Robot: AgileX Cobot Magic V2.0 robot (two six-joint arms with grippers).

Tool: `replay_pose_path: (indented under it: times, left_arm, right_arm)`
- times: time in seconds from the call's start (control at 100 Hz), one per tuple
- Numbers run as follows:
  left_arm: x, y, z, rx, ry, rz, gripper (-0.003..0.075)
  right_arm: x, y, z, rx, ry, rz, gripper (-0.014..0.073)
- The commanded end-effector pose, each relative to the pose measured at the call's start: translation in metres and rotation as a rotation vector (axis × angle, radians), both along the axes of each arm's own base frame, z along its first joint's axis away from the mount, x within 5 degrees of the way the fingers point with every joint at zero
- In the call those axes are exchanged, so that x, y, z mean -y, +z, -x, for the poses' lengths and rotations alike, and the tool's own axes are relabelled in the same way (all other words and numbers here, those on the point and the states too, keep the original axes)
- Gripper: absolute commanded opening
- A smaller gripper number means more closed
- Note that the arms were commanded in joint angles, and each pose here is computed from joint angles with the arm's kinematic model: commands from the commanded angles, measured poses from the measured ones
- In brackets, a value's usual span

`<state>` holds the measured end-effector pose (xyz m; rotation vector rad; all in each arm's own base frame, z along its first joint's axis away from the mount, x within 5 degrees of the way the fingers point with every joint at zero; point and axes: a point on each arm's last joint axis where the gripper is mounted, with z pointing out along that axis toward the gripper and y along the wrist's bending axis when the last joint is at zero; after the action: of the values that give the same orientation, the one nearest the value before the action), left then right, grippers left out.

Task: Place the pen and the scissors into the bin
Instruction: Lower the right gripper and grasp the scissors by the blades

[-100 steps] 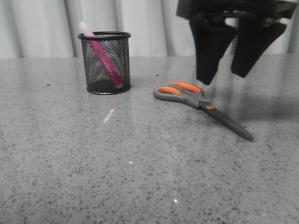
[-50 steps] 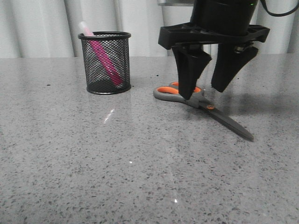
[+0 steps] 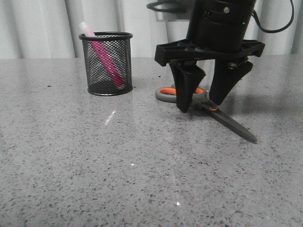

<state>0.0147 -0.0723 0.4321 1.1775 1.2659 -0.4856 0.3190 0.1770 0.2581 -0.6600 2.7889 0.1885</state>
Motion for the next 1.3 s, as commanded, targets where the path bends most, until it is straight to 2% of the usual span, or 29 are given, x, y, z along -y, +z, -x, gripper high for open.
replay_pose_path:
  times: [0.0,0.52,0.61,0.74,0.88,1.11,1.22,1.29]
  left_arm:
    - [0.001,0.011,0.001,0.004,-0.014,0.088,0.0126]
    - [0.001,0.011,0.001,0.010,-0.026,0.079,0.0125]
    - [0.001,0.011,0.001,0.010,-0.026,0.079,0.0125]
    - [0.001,0.011,0.001,0.010,-0.025,0.078,0.0125]
    - [0.001,0.011,0.001,0.010,-0.025,0.078,0.0125]
    - [0.001,0.011,0.001,0.009,-0.027,0.077,0.0125]
    - [0.001,0.011,0.001,0.009,-0.027,0.077,0.0125]
    - [0.001,0.011,0.001,0.009,-0.027,0.077,0.0125]
  right_arm:
    - [0.002,0.019,-0.001,0.070,-0.008,-0.037,0.0435]
    - [-0.003,0.000,-0.011,0.050,-0.023,-0.028,0.0421]
    - [-0.003,-0.003,-0.012,0.037,-0.024,-0.022,0.0335]
    - [-0.003,-0.004,-0.012,0.033,-0.024,-0.020,0.0109]
    - [-0.003,-0.004,-0.012,0.036,-0.022,-0.014,-0.0074]
    - [0.003,0.003,-0.010,0.046,-0.004,0.043,-0.0064]
    - [0.007,0.026,-0.006,0.121,-0.001,0.026,-0.0064]
    - [0.010,0.051,0.000,0.218,-0.010,-0.028,-0.0064]
